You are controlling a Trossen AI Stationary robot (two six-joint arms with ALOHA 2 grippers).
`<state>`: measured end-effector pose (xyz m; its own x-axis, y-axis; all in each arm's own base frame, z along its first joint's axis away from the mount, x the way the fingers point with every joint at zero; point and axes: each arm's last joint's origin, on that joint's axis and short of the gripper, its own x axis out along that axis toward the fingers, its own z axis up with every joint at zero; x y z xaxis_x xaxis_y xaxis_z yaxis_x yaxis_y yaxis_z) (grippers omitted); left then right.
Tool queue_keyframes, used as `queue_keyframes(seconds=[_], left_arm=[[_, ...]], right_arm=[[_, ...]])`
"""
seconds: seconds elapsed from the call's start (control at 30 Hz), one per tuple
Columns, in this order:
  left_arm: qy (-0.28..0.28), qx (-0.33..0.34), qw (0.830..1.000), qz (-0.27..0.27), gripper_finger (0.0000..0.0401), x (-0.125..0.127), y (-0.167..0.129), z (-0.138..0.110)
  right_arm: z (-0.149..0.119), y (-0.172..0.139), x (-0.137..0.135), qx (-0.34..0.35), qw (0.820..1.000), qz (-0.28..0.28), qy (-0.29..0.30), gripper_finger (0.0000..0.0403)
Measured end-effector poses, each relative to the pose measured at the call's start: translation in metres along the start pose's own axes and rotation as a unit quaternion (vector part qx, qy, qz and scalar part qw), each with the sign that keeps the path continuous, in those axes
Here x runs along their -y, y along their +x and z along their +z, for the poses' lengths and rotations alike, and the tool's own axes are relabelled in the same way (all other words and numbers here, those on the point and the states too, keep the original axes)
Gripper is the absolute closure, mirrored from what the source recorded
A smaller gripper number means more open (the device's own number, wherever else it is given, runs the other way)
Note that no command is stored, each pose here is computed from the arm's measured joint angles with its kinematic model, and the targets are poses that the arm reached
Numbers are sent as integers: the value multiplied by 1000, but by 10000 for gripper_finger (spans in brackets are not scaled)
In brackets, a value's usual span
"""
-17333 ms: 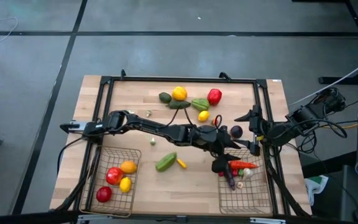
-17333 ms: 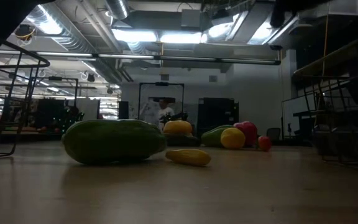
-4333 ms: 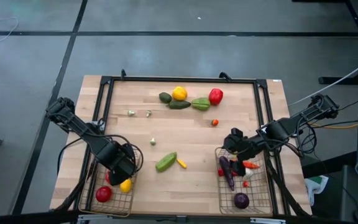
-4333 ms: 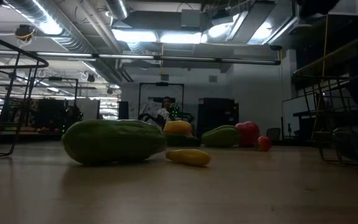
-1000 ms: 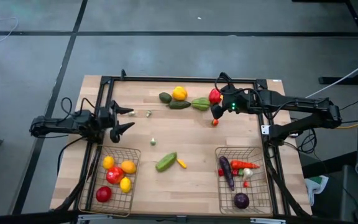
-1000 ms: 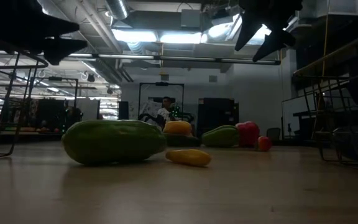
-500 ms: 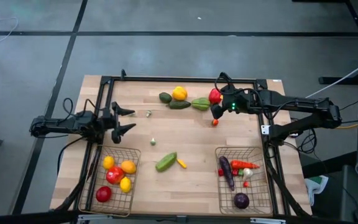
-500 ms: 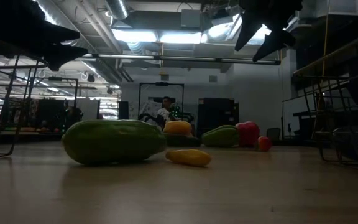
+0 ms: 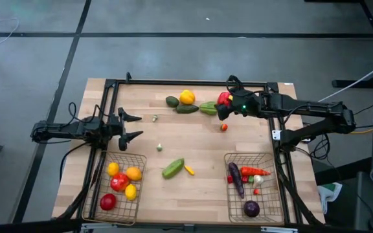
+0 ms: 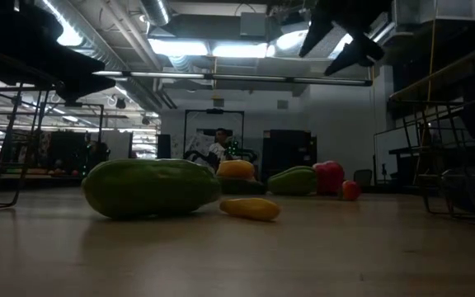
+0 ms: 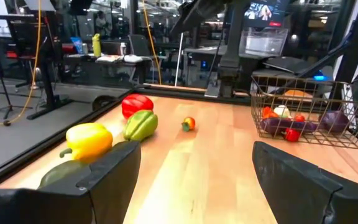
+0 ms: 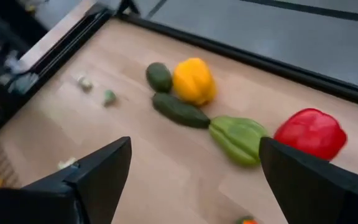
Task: Sort produce into baskets
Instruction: Put the red bell pepper into the right wire basket
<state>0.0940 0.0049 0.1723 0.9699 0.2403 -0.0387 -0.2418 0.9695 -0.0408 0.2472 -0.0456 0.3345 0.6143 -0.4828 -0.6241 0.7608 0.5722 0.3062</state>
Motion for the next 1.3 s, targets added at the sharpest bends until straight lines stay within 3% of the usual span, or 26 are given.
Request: queue_keyframes(seconds=[0.27,0.53,0.63,0.93,1.3], left_arm=[[0,0,1000,0,95,0,0,0],[0,0,1000,0,95,0,0,0],[0,0,1000,0,95,0,0,0],[0,0,1000,0,95,0,0,0],[0,0,1000,0,95,0,0,0]], right_arm=[[11,41,25,-11,993,-105,52,51],[19,85,53,-88,987,-115,71,8],[20,98,61,-107,983,-120,85,12],[14,128,77,-109,955,-193,198,11],[-3,158,83,-117,928,-251,250,13]])
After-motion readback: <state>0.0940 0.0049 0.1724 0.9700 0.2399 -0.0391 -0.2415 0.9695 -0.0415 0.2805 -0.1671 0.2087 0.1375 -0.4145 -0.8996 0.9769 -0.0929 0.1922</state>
